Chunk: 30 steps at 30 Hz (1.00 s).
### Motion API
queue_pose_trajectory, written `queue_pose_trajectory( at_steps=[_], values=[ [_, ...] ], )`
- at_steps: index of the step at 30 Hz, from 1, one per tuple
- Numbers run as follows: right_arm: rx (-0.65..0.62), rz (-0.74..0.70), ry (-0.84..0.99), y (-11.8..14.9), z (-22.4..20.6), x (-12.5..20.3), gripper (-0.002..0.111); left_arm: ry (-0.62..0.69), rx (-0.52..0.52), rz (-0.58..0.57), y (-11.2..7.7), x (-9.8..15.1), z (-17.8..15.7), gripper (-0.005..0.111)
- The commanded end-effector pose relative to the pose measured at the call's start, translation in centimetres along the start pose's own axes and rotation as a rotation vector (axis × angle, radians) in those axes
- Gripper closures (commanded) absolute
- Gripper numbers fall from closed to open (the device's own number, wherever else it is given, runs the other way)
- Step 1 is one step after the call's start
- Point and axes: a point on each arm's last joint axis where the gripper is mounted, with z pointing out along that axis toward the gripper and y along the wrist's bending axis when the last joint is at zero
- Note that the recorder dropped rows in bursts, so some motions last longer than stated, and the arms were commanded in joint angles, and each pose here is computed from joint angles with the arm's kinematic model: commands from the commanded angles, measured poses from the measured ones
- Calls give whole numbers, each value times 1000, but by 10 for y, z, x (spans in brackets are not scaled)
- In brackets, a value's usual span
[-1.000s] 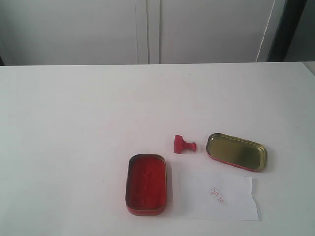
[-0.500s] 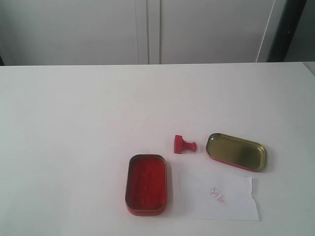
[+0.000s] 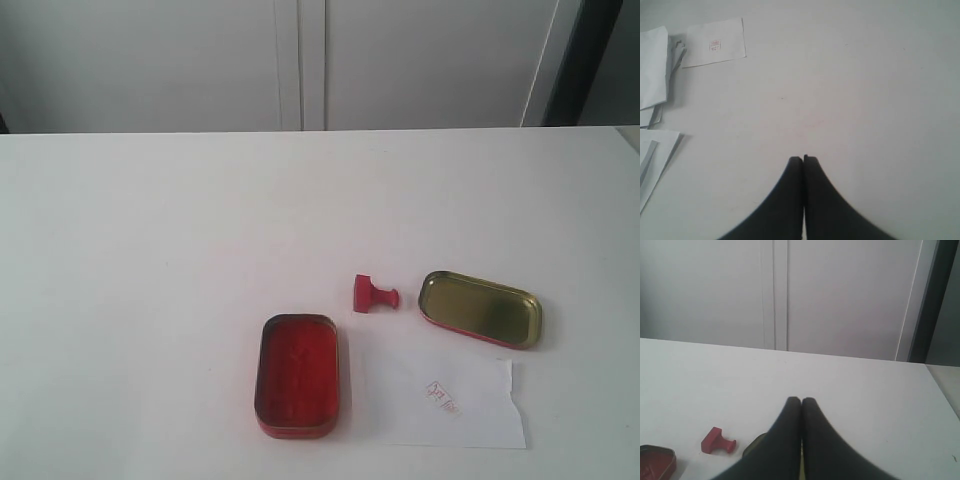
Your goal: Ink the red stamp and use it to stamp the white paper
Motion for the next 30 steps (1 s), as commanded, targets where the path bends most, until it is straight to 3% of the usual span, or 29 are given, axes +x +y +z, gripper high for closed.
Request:
queue_pose_trajectory(
  at_steps=[1, 16, 30],
  values=[
    [10, -9, -16, -1, 0, 0, 108, -1, 5, -12, 0, 1, 0, 107],
    [10, -12, -62, 0, -9, 11, 108, -1, 5, -12, 0, 1, 0, 107],
    [8, -4, 103, -1, 10, 63, 108, -1, 5, -12, 0, 1, 0, 107]
  ],
)
